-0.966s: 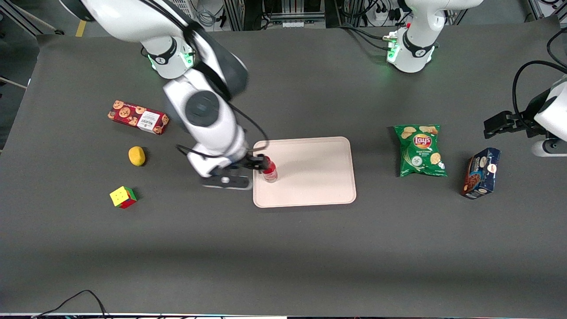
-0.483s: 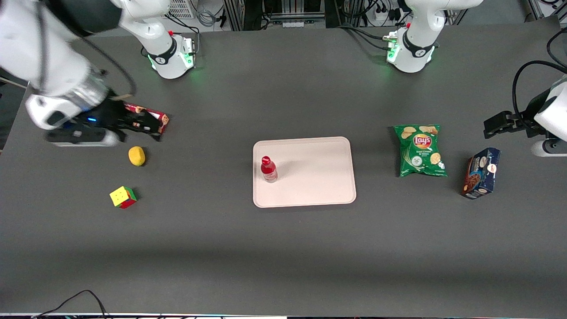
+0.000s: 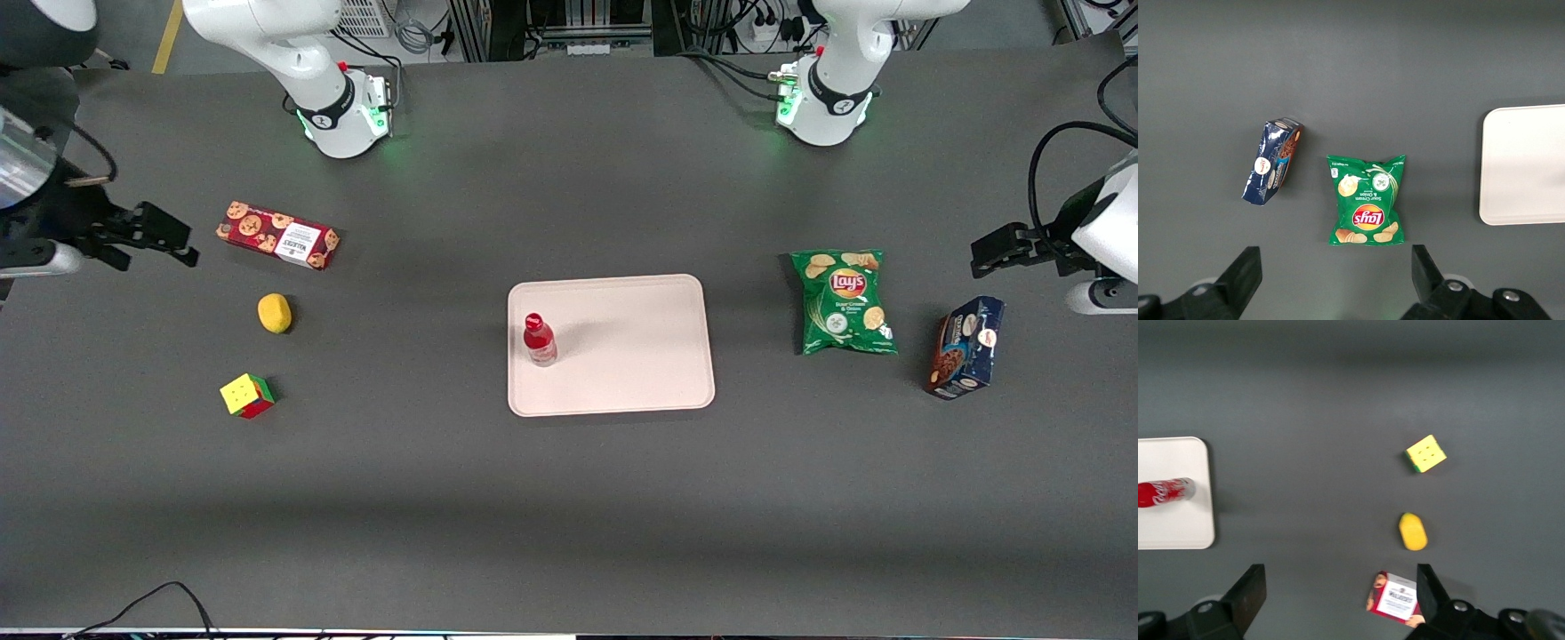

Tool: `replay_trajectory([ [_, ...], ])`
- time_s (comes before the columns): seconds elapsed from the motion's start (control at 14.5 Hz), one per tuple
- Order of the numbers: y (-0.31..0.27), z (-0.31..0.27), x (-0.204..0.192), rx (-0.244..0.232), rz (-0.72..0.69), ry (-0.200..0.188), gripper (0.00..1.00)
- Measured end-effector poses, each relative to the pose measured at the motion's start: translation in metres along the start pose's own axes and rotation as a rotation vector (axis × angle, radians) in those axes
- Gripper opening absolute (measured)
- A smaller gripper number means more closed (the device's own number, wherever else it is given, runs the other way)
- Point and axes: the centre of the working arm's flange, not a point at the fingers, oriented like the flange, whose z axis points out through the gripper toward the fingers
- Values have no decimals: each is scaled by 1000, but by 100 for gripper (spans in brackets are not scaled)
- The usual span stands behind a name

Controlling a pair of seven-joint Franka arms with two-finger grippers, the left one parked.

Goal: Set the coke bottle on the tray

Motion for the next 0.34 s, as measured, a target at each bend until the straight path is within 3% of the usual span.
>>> replay_trajectory([
  [0.34, 2, 1, 4, -39, -37, 1, 100],
])
